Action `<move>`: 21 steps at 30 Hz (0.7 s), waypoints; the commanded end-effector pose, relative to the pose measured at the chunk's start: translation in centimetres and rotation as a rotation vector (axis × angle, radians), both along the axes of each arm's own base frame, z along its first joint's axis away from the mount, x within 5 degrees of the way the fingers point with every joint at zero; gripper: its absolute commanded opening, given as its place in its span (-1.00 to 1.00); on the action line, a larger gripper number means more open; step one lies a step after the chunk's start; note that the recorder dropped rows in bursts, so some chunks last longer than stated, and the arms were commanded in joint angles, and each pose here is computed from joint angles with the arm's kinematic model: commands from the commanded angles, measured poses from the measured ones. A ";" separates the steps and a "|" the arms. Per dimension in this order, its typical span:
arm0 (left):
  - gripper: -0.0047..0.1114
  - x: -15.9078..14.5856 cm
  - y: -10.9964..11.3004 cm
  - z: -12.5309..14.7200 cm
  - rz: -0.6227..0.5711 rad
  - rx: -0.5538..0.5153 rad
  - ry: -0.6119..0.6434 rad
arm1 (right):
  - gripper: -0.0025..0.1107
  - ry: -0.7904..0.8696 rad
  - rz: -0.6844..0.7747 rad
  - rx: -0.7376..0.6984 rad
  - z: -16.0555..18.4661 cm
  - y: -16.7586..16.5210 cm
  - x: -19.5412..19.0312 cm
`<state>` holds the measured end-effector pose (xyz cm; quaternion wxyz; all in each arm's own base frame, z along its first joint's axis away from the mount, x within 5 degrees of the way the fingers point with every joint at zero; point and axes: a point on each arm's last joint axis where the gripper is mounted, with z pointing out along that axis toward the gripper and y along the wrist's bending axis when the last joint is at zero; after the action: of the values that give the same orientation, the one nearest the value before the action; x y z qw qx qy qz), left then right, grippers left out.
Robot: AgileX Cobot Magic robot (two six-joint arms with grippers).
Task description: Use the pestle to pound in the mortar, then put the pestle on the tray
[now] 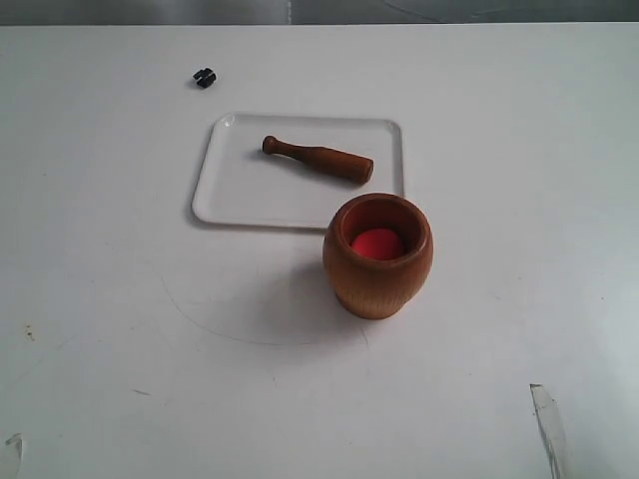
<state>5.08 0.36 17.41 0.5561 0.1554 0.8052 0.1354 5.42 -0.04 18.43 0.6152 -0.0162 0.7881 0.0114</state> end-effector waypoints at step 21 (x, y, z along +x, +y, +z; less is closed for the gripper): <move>-0.92 0.0 -0.1 0.0 -0.006 -0.015 -0.004 | -0.96 0.002 -0.106 0.029 -0.1 -0.5 -0.1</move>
<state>5.08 0.36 17.41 0.5561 0.1554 0.8052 0.1354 5.38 -0.54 18.37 0.6126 0.0357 0.7895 -0.0099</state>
